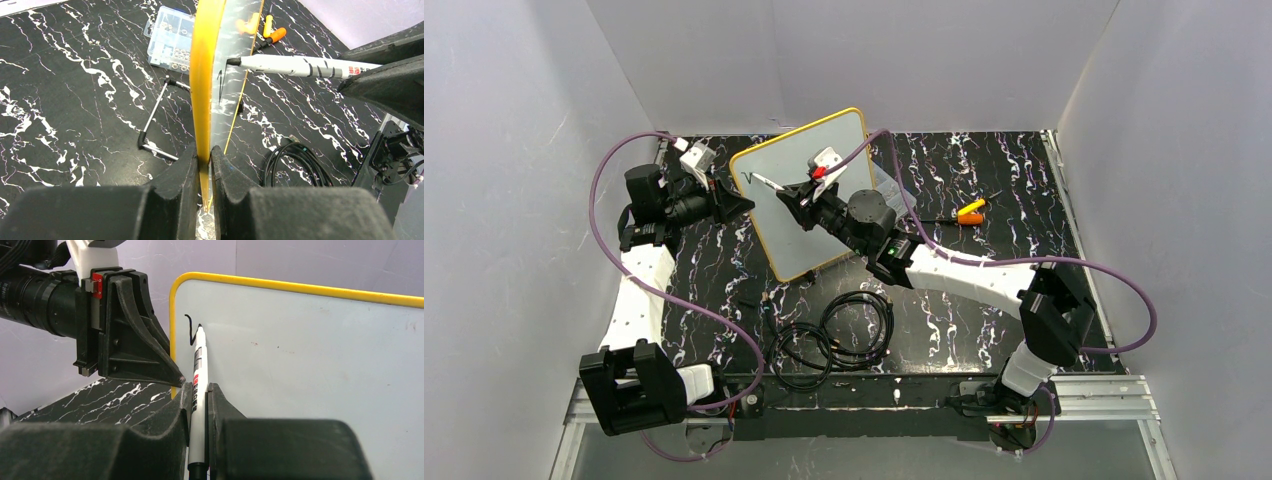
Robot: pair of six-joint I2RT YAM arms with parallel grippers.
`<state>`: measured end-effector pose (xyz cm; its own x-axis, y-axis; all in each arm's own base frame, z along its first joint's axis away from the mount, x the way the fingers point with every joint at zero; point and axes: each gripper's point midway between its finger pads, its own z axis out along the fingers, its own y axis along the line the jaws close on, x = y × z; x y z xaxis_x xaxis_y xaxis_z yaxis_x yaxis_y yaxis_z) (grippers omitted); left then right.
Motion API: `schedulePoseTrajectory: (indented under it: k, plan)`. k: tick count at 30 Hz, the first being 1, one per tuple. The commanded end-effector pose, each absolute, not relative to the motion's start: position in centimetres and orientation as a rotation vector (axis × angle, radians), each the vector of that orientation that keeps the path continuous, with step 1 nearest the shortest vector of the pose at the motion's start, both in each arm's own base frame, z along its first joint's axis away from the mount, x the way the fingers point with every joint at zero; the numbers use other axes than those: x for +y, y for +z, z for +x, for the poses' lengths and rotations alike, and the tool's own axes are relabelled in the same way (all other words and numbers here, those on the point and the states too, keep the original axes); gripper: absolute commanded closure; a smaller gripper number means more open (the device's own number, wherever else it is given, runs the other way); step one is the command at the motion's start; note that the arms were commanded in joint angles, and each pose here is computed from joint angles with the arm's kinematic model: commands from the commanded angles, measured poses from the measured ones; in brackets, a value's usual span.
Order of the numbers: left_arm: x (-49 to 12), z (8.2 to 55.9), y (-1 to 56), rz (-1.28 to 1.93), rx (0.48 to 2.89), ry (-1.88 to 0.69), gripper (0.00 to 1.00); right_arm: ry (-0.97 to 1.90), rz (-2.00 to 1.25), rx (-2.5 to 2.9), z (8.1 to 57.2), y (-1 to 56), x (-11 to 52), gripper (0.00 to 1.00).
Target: Write a sentence on the whiteboard
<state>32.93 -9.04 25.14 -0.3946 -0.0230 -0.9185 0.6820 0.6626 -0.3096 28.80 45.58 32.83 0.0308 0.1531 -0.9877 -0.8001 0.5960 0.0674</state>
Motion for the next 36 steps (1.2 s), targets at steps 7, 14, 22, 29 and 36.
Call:
schedulePoseTrajectory:
  k: [7,14,22,29,36]
  plan:
    - [-10.1,31.0,24.8,0.532,1.861,-0.912,1.00,0.753,-0.552,1.341,30.0,33.5,44.2,0.99]
    - [-10.1,31.0,24.8,0.531,1.862,-0.912,1.00,0.743,-0.564,1.393,29.6,31.4,43.6,0.99]
    - [-10.1,30.9,24.8,0.532,1.861,-0.914,1.00,0.740,-0.549,1.378,29.7,32.1,43.4,0.99]
    - [-10.1,30.9,24.8,0.532,1.862,-0.913,1.00,0.745,-0.503,1.305,30.1,34.9,43.3,0.99]
    - [-10.1,30.9,24.8,0.532,1.861,-0.910,1.00,0.734,-0.488,1.262,30.4,36.7,43.4,0.99]
